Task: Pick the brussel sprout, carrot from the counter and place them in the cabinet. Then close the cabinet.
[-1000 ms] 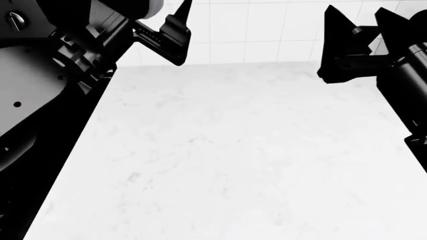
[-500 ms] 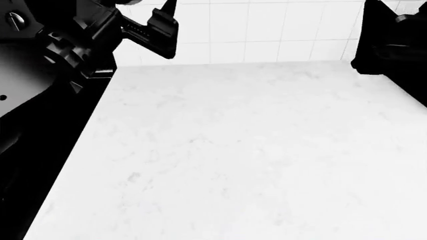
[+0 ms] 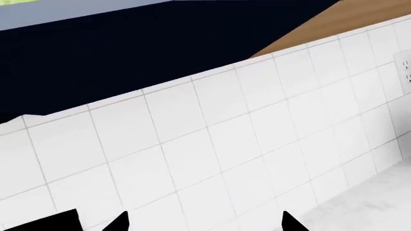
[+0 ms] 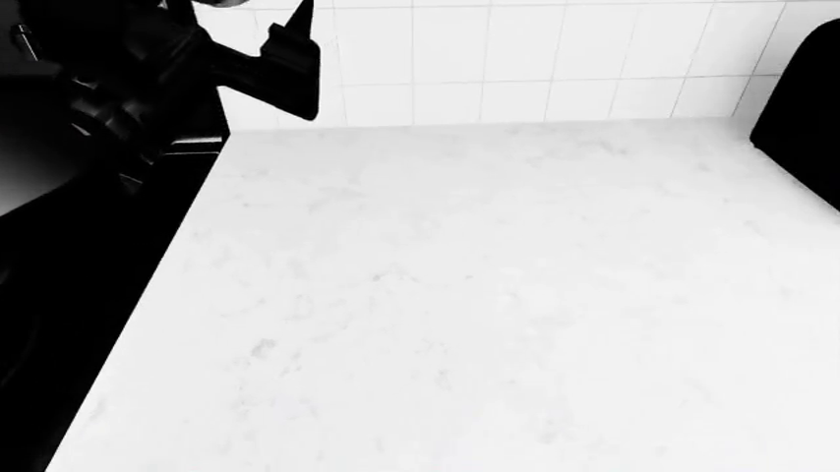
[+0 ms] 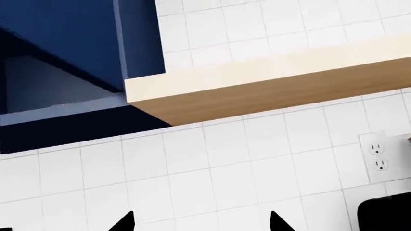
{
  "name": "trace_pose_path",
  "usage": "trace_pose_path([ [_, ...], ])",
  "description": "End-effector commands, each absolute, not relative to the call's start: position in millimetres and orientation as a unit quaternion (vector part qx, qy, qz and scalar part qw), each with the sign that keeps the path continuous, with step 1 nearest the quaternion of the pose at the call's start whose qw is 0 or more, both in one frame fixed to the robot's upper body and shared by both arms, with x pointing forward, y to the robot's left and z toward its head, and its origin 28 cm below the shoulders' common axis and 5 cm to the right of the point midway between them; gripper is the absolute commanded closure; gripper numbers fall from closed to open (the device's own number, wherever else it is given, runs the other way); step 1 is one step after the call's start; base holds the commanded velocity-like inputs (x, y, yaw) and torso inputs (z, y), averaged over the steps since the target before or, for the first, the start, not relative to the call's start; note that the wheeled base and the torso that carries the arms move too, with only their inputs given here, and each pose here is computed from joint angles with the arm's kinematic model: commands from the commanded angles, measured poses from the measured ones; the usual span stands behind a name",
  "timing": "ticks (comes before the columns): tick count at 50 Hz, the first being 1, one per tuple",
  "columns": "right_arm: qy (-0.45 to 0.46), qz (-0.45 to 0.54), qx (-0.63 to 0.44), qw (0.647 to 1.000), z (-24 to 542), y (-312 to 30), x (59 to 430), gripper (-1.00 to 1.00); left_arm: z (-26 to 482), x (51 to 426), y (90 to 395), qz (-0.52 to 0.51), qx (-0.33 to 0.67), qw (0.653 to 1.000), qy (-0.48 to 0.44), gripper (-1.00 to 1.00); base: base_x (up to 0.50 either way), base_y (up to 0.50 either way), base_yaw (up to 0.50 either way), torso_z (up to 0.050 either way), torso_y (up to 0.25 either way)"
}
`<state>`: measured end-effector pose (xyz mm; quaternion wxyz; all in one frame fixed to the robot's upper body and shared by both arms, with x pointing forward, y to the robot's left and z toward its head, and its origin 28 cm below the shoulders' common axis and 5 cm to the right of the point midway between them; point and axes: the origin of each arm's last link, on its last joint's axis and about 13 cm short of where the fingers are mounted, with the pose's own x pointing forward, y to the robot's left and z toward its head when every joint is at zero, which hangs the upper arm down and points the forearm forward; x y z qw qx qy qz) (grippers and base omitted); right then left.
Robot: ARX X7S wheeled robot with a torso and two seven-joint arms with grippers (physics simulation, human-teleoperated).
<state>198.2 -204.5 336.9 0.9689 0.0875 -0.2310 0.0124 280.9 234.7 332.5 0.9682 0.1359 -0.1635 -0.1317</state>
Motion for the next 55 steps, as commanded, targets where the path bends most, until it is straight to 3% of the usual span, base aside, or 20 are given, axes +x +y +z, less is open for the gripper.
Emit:
trace_pose_path([
  [1, -0.269, 0.000, 0.089, 0.959, 367.6, -205.7, 189.7, -1.00, 325.8, 281.0, 239.5, -0.112, 0.130, 0.975, -0.139, -1.00, 0.00, 0.00, 0.00, 0.000, 0.000],
  [26, -0.345, -0.071, 0.102, 0.931, 442.1, -212.6, 183.7, -1.00, 318.8, 278.9, 241.1, -0.098, 0.129, 0.981, -0.110, -1.00, 0.00, 0.00, 0.00, 0.000, 0.000],
  [55, -0.430, -0.057, 0.302, 0.849, 499.7, -227.8, 183.3, -1.00, 310.8, 280.4, 241.2, -0.097, 0.129, 0.981, -0.106, -1.00, 0.00, 0.00, 0.00, 0.000, 0.000],
])
